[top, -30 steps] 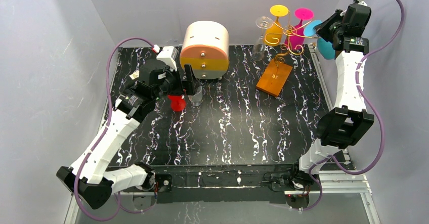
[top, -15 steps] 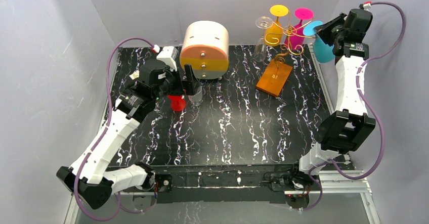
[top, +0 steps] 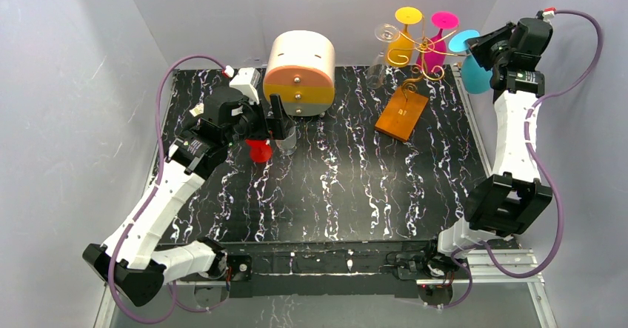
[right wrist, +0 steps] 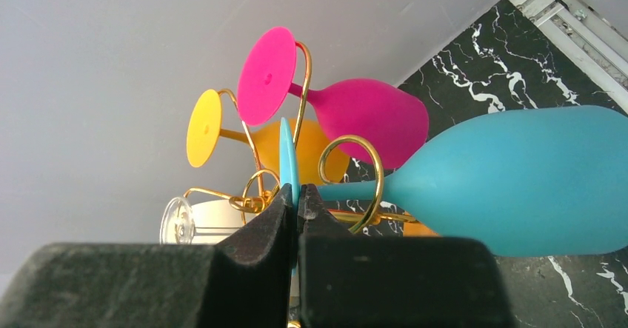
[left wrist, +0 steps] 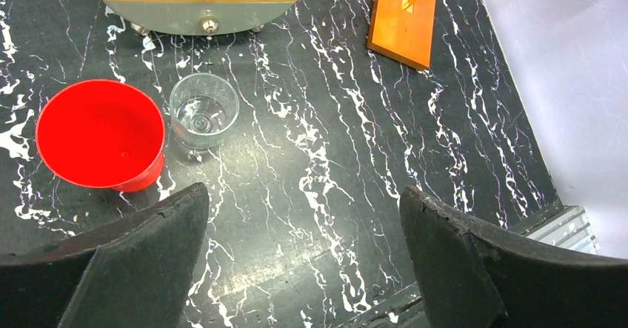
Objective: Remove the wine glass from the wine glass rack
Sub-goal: Pick up the wine glass from the wine rack.
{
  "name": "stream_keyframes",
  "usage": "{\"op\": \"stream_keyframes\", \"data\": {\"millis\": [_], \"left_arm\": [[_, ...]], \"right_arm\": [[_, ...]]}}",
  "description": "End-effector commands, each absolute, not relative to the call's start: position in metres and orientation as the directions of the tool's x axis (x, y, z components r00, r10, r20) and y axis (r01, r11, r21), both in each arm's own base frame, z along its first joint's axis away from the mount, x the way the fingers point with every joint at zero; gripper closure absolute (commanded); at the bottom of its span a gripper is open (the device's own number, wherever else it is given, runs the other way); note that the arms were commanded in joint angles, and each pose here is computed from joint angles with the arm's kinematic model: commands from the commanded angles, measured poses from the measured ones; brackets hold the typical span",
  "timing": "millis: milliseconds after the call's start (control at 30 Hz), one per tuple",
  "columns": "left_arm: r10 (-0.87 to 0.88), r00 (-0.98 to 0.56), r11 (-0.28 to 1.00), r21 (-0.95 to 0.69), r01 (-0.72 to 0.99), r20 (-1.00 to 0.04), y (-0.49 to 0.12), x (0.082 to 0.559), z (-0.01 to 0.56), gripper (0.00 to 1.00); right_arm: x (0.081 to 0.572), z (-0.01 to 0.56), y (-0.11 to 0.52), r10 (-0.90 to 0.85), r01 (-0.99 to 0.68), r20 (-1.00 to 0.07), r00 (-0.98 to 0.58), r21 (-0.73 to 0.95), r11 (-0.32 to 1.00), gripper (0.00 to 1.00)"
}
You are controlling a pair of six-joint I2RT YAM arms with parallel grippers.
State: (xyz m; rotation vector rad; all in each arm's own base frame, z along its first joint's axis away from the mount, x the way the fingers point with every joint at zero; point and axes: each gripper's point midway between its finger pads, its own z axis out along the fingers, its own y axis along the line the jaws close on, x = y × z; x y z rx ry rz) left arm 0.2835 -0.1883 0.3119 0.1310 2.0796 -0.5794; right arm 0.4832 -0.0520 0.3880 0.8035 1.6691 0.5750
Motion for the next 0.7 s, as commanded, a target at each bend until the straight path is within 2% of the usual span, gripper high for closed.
{"op": "stream_keyframes", "data": {"millis": [0,333,667], "left_arm": [[-0.155,-0.528,0.871,-0.367,0.325,-0.835,-0.187,0.281,0.326,0.02],[-0.157,-0.522,0.870,-0.367,0.328,-0.838,-0.187,0.281,0.329,0.02],[-0.159,-0.513,0.870,-0.366,0.332,-0.843,-0.187,0.282,0.333,0.02]], "right_arm": [[0.469,0.419,-0.054,0.758,0.156,-0.650,-0.059,0.744,0.650,0.99],[0.464,0.419,-0.031,0.757,0.077,-0.634,-0.159,0.756,0.650,0.99],[0.480,0.417,-0.027,0.767,0.051,-0.611,-0.194,0.775,0.630,0.99]]}}
